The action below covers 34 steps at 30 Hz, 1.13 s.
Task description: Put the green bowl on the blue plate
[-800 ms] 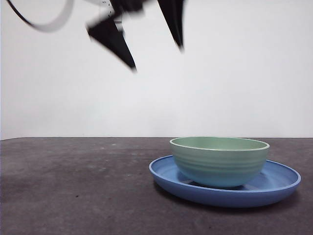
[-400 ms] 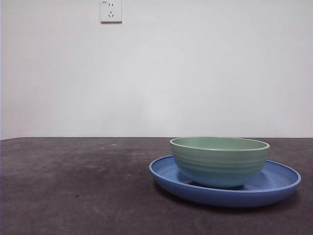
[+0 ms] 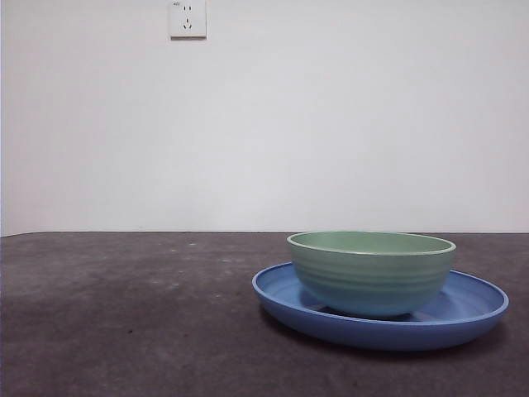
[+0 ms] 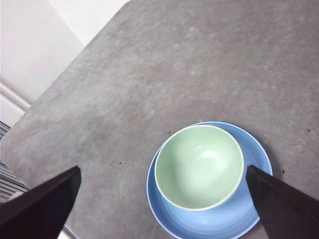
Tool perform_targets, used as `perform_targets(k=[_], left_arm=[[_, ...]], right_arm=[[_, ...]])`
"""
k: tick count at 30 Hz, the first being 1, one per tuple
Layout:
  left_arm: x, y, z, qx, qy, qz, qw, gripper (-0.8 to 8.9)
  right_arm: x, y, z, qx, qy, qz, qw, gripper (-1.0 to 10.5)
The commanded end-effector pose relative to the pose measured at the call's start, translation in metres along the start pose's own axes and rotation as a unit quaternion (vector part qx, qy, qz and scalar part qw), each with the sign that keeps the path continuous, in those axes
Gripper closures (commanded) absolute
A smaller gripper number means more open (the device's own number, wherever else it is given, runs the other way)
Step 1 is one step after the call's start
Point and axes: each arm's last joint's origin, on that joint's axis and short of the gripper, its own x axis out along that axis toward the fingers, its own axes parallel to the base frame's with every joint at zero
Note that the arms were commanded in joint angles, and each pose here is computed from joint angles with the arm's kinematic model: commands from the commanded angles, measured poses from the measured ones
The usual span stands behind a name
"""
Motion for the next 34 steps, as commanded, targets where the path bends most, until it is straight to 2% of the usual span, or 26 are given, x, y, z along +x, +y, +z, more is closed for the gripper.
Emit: perform_targets(k=[1,8,15,21,27,34], left_arm=[[0.0,0.0,-0.016,-0.003,-0.024,-0.002,1.0,3.1],[0.007,0.003,-0.049,-0.044,-0.03,-0.003,0.999,3.1],[0.008,0.003,-0.05,-0.049,-0.032,-0.004,0.998,3.1],[0.008,0.003,-0.048,-0.044,-0.04,-0.004,0.998,3.1],[0.008,0.003,-0.046,-0.043,-0.051,-0.005,0.998,3.1],[0.008,0.002,-0.046,-0.043,-0.053,-0.005,0.998,3.1]], right_arm=[[-0.002,0.003,0.005,-0.001,-0.008,0.004,1.0,2.9],[-0.002,0.002,0.005,-0.001,-0.008,0.004,1.0,2.9],[-0.002,0.002,0.003,0.003,-0.001,0.002,1.0,2.9],[0.005,-0.004,-0.001,0.035,0.044,-0.008,0.998,3.0],[0.027,-0.018,0.0,0.07,0.096,-0.031,0.992,3.0],[0.061,-0.052,0.004,0.116,0.154,-0.096,0.977,3.0]])
